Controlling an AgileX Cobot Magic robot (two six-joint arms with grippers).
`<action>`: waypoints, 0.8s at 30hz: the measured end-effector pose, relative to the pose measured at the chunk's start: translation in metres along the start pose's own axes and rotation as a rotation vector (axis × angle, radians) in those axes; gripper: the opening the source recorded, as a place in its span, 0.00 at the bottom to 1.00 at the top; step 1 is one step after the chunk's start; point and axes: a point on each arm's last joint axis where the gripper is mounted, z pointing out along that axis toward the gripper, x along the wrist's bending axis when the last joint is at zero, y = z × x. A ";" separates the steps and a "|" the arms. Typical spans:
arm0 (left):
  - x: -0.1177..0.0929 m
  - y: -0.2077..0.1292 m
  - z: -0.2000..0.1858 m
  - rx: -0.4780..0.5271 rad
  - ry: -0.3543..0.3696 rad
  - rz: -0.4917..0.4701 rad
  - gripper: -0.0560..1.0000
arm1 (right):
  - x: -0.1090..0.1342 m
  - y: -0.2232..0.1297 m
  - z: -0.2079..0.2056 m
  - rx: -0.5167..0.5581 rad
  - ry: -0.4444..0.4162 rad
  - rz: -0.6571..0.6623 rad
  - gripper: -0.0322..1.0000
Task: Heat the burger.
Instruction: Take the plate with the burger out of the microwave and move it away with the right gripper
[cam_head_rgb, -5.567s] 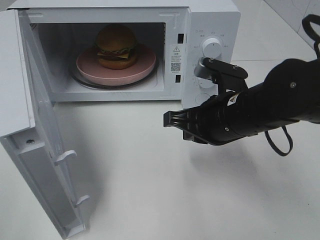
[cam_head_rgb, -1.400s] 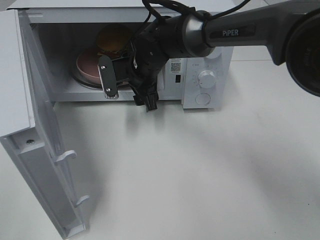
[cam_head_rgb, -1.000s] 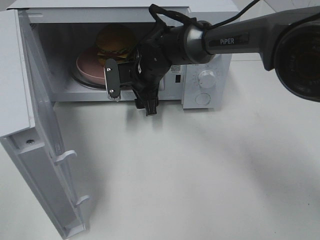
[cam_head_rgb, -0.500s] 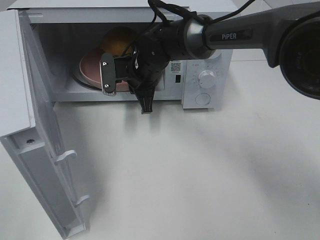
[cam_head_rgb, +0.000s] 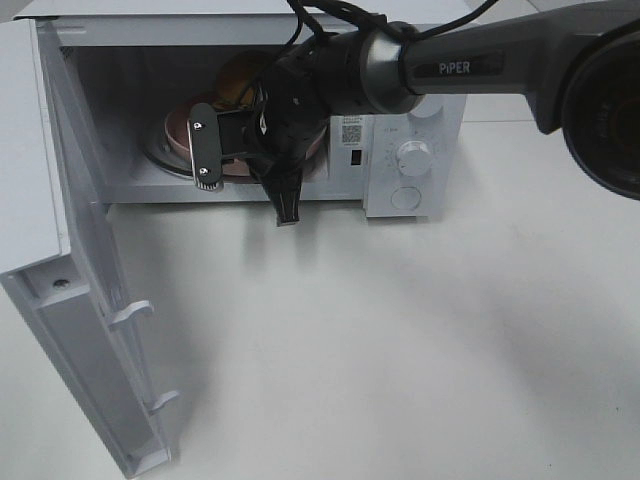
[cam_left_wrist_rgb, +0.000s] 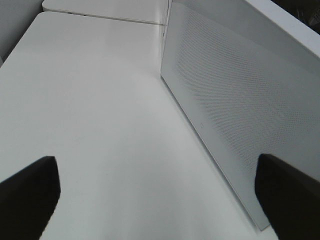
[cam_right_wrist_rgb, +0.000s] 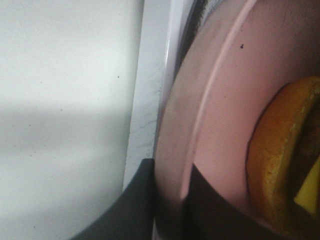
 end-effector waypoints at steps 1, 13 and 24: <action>0.000 0.000 0.000 0.000 0.000 0.000 0.98 | 0.000 0.000 0.000 0.000 0.000 0.000 0.13; 0.000 0.000 0.000 0.000 0.000 0.000 0.98 | 0.010 0.008 -0.027 0.004 0.040 -0.015 0.12; 0.000 0.000 0.000 0.000 0.000 0.000 0.98 | 0.034 0.004 -0.045 -0.033 -0.007 -0.110 0.12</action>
